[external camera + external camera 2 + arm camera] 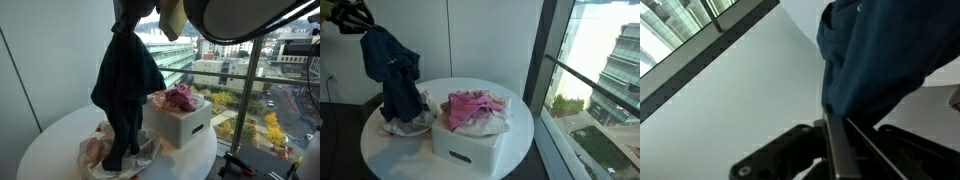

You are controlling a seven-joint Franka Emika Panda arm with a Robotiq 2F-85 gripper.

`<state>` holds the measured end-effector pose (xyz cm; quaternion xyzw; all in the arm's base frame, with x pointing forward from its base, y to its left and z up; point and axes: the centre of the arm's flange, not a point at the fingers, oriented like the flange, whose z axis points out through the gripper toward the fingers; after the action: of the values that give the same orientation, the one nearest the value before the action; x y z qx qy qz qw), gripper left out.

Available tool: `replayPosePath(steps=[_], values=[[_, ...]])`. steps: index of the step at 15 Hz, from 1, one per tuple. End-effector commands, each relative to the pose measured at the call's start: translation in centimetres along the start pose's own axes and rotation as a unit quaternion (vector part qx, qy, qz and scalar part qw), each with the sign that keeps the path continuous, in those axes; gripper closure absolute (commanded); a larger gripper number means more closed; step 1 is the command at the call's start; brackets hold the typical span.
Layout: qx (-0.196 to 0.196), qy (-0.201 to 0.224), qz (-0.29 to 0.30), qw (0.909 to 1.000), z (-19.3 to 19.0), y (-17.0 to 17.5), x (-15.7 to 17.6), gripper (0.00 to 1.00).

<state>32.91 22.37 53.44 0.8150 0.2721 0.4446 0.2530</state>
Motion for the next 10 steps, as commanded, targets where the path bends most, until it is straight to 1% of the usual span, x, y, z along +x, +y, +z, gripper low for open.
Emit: replayPosePath(steps=[1, 3, 4, 7, 10], values=[[0.050, 0.003, -0.002, 0.9988, -0.4, -2.0, 0.7, 0.95], [0.062, 0.006, -0.008, 0.9980, -0.5, -3.1, 0.9, 0.96], [0.066, -0.003, -0.007, 0.9978, 0.3, -3.3, 0.7, 0.95], [0.051, -0.033, -0.005, 0.9982, 4.1, -3.8, -0.8, 0.95], [0.056, -0.081, 0.004, 0.9952, 8.3, -3.8, -2.5, 0.98]])
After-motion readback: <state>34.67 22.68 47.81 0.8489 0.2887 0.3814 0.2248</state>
